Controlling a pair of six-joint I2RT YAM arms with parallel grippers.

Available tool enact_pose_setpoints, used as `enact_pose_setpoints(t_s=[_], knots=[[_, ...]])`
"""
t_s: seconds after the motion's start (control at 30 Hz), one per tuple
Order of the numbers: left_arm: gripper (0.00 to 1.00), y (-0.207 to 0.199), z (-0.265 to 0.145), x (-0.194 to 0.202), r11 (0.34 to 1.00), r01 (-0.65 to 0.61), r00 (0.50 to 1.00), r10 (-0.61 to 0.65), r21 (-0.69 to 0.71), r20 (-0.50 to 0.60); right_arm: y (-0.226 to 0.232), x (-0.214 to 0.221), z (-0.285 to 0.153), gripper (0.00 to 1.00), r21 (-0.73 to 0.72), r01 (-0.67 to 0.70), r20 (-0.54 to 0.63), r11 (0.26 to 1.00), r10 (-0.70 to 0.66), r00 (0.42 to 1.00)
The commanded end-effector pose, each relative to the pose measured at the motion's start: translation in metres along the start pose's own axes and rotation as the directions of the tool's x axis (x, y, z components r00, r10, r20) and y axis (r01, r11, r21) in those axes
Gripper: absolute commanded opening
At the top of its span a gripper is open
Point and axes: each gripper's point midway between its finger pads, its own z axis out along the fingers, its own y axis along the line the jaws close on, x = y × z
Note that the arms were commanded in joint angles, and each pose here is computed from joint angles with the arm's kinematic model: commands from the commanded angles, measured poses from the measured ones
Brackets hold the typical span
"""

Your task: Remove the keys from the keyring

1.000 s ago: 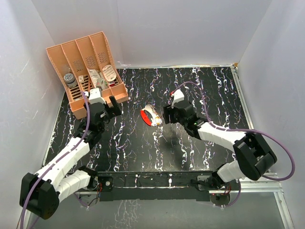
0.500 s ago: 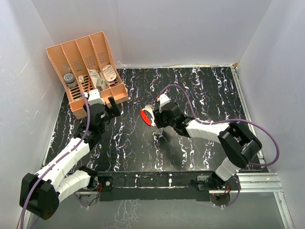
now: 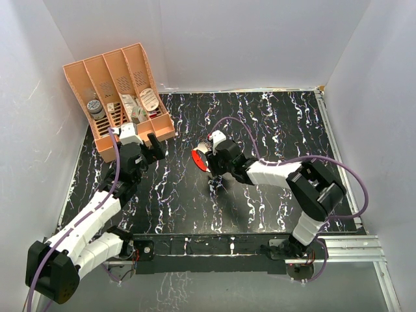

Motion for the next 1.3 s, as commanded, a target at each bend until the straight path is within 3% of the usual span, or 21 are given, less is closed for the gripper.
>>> enact_pose_setpoints(t_s=[0.0, 0.4, 0.8, 1.27], knots=[[0.93, -0.004, -0.001, -0.002, 1.000, 0.016, 1.000, -0.017, 0.021, 0.005, 0.006, -0.026, 0.009, 0.37, -0.007, -0.005, 0.063, 1.000, 0.005, 0.998], [0.93, -0.005, -0.002, -0.002, 0.999, 0.006, 1.000, -0.006, 0.032, 0.012, -0.006, -0.023, 0.021, 0.35, 0.057, 0.015, 0.056, 0.998, -0.018, 0.998], [0.93, -0.006, -0.001, 0.000, 0.999, 0.000, 1.000, 0.000, 0.042, 0.008, -0.012, -0.022, 0.025, 0.44, 0.089, 0.026, 0.059, 0.996, -0.031, 0.998], [0.93, -0.003, -0.001, 0.000, 1.000, -0.006, 1.000, 0.005, 0.030, 0.012, -0.010, -0.007, 0.039, 0.43, 0.078, 0.019, 0.012, 0.997, -0.020, 1.000]])
